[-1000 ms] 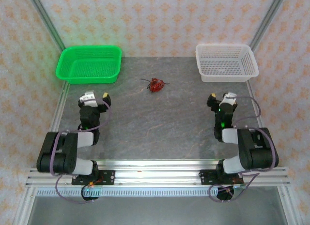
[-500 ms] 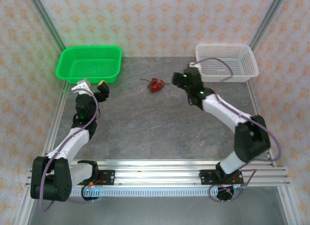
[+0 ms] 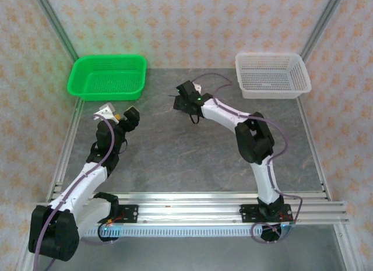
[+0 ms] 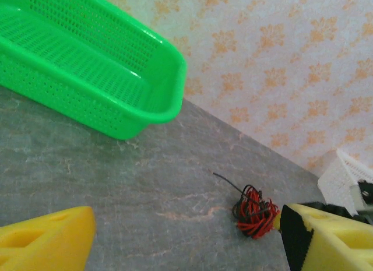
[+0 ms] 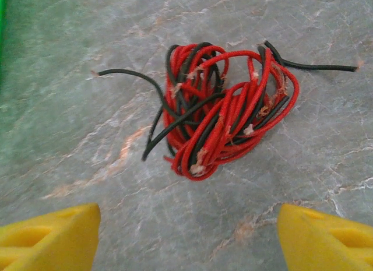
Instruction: Untangle the cables
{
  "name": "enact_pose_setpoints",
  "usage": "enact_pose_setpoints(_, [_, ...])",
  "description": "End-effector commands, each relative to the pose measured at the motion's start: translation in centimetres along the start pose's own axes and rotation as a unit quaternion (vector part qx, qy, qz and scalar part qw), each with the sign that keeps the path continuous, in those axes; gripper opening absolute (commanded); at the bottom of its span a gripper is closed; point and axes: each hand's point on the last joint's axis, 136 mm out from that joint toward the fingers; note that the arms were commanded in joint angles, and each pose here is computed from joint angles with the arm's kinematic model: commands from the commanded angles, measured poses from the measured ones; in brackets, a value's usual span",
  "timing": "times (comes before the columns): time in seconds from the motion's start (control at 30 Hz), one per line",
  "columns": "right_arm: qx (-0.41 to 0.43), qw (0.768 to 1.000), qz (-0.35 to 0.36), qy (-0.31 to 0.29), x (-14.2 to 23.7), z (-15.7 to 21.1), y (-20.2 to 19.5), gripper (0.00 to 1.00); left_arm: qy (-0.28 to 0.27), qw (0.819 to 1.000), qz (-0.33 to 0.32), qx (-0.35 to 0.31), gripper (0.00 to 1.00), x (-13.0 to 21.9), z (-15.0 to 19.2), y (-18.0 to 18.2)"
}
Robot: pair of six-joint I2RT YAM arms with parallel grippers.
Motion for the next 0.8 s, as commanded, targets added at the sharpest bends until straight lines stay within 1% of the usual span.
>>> enact_pose_setpoints(0.0, [-0.008,0.999,0.05,0.004,-1.1,-0.3,-1.3,0.79,0.014,1.0,-0.02,0.007,0.84,0.5,1.1,1.2])
enact_pose_setpoints(0.23, [0.011,0.996,0.088,-0.021,-4.1,-2.1,-1.5,0.78,0.02,1.0,-0.024,0.002,0.83,1.0,1.5,1.6])
enact_pose_setpoints(0.37, [0.027,0.991,0.126,-0.034,-5.6,-3.0,-2.3,0.78,0.021,0.999,-0.028,-0.003,0.83,1.2,1.5,1.7])
enact_pose_setpoints(0.53, [0.029,0.989,0.145,-0.03,-7.4,-3.2,-3.7,0.73,0.023,0.999,-0.031,-0.006,0.84,1.4,1.6,1.9])
enact_pose_setpoints(0.57, [0.028,0.988,0.148,-0.027,-7.6,-3.1,-4.1,0.7,0.024,0.999,-0.031,-0.006,0.84,1.4,1.7,2.0])
enact_pose_setpoints(0.63, [0.028,0.988,0.15,-0.024,-8.1,-2.9,-4.8,0.62,0.026,0.999,-0.032,-0.006,0.84,1.4,1.8,2.1])
enact_pose_setpoints(0.77, [0.036,0.988,0.153,-0.012,-8.3,-2.3,-5.4,0.36,0.031,0.999,-0.031,-0.003,0.83,1.5,2.1,2.2])
Point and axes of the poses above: each hand's point on the last joint's axis, 136 mm out from that joint toward the fingers, its own x axis back along the fingers, its own y axis along the line the jaws close on, z = x × y, and after that the axes turned 14 degrees about x, right-handed
